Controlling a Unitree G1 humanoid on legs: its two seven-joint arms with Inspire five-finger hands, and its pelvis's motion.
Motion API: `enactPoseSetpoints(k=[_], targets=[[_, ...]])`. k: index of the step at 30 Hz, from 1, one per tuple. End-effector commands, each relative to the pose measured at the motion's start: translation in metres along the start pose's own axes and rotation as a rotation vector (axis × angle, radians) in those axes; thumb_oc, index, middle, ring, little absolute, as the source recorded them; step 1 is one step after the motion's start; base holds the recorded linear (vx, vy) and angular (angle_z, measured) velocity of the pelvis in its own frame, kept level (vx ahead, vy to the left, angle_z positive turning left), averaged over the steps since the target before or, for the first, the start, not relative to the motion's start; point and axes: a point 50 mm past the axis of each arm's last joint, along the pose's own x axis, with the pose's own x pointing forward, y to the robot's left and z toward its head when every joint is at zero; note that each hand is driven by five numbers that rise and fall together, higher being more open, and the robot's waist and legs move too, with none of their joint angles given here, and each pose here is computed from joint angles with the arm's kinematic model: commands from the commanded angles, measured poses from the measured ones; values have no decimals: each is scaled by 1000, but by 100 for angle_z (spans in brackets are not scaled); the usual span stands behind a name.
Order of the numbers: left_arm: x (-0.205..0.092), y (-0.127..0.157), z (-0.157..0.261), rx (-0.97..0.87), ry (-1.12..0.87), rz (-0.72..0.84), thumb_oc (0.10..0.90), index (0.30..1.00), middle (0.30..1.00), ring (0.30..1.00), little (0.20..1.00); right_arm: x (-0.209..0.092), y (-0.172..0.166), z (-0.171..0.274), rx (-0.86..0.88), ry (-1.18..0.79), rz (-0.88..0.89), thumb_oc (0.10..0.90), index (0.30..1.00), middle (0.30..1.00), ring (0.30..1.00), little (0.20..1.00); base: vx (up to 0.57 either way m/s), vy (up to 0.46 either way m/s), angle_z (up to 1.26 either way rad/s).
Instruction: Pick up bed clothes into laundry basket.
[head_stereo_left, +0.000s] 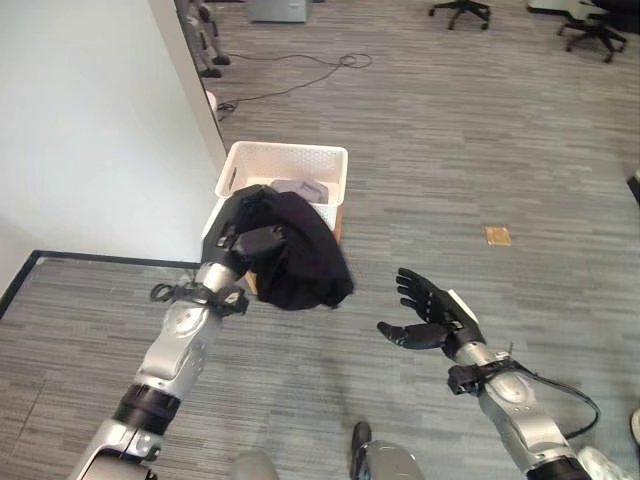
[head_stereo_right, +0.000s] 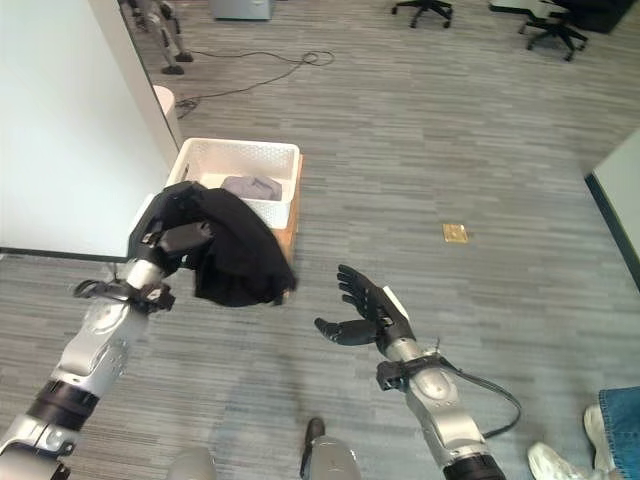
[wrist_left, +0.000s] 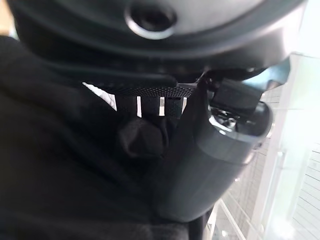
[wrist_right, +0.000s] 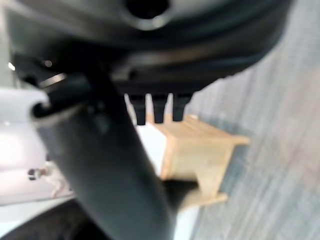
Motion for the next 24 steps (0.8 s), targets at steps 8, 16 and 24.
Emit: enactPoseSetpoints(k=[8, 16, 24], targets=[[20, 2, 92, 55, -405, -70, 400, 300, 300, 300, 300, 3, 12, 29, -21, -159, 92, 800, 900, 900, 900, 900, 426, -3, -12], [28, -3, 101, 113, -415, -93, 400, 300, 300, 300, 300, -4, 28, 6, 89, -92, 123, 800, 900, 900, 900, 900, 241, 102, 20], [40, -12, 127, 257, -464, -169, 400, 300, 300, 300, 300, -14, 24, -4, 138, -55, 109, 800, 900, 900, 900, 900, 185, -99, 82]])
